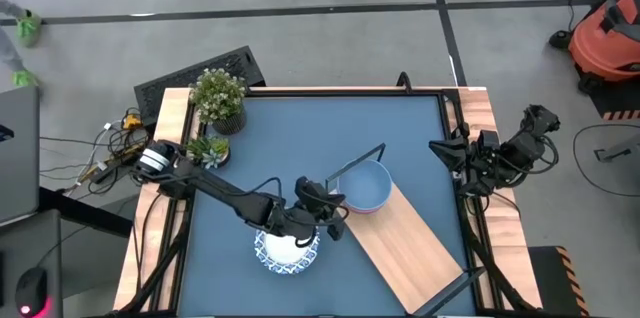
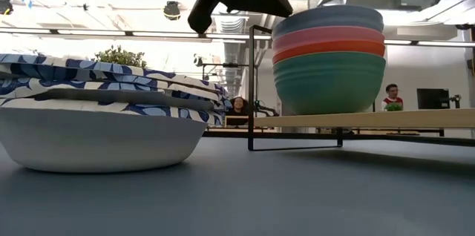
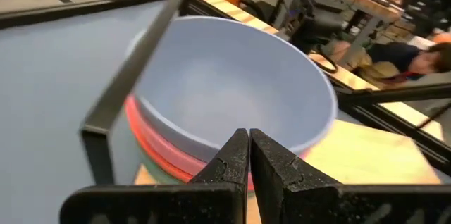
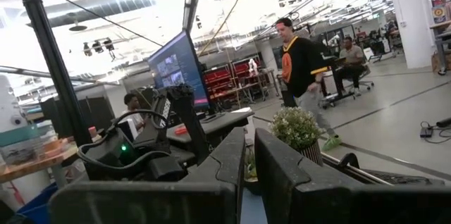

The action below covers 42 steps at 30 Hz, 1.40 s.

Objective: Place and stack bowls onto a shelf
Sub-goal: Stack the blue bowl on top of the pink bowl on the shelf, then put the white bowl on the shelf

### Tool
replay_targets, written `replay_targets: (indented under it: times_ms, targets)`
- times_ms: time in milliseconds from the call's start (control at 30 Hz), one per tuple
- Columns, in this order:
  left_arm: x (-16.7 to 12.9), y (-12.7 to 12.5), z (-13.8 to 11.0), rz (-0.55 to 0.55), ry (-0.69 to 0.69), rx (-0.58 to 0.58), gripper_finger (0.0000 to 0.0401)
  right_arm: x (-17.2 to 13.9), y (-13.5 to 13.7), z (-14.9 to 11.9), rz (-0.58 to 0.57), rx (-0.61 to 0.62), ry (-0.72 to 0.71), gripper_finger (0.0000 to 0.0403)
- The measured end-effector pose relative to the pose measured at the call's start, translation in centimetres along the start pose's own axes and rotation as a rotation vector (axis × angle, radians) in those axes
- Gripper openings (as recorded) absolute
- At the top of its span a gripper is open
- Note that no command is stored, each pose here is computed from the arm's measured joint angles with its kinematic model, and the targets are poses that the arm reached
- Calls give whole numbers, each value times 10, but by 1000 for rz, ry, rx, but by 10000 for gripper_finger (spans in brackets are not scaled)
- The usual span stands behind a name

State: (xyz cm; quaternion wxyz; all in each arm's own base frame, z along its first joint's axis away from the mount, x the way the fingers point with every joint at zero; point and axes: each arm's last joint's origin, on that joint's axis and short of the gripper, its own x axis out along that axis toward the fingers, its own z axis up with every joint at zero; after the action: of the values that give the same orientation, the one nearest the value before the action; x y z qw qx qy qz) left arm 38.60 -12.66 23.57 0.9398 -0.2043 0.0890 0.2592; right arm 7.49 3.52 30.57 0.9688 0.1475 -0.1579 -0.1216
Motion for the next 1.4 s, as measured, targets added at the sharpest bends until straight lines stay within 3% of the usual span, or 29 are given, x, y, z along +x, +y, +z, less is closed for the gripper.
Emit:
replay_targets:
  times_ms: [100, 200, 333, 567, 700, 867, 1200, 1400]
  targets:
    - [-7, -7, 6, -80, 0, 5, 0, 0, 0, 0, 0, 0, 0, 63]
    - [-22, -22, 24, -239, 40, 25, 0, 0, 0, 0, 1, -2, 1, 63]
    - [-40, -35, 29, -426, 197, 81, 13, 0, 0, -2, 2, -19, 14, 63]
    - [-66, -47, 23, -464, 455, 150, 85, -1, 0, -13, 5, -11, 89, 63]
    - [-77, -43, 8, -396, 592, 117, 139, -1, 0, -16, 3, 6, 107, 63]
    - [-84, -20, -6, -54, 755, -70, 180, -1, 0, -16, 4, 6, 107, 63]
    - [-124, -7, -23, 290, 706, -228, 183, -1, 0, -16, 4, 6, 107, 63]
    - [-147, -4, -31, 397, 700, -318, 183, -1, 0, -16, 4, 6, 106, 63]
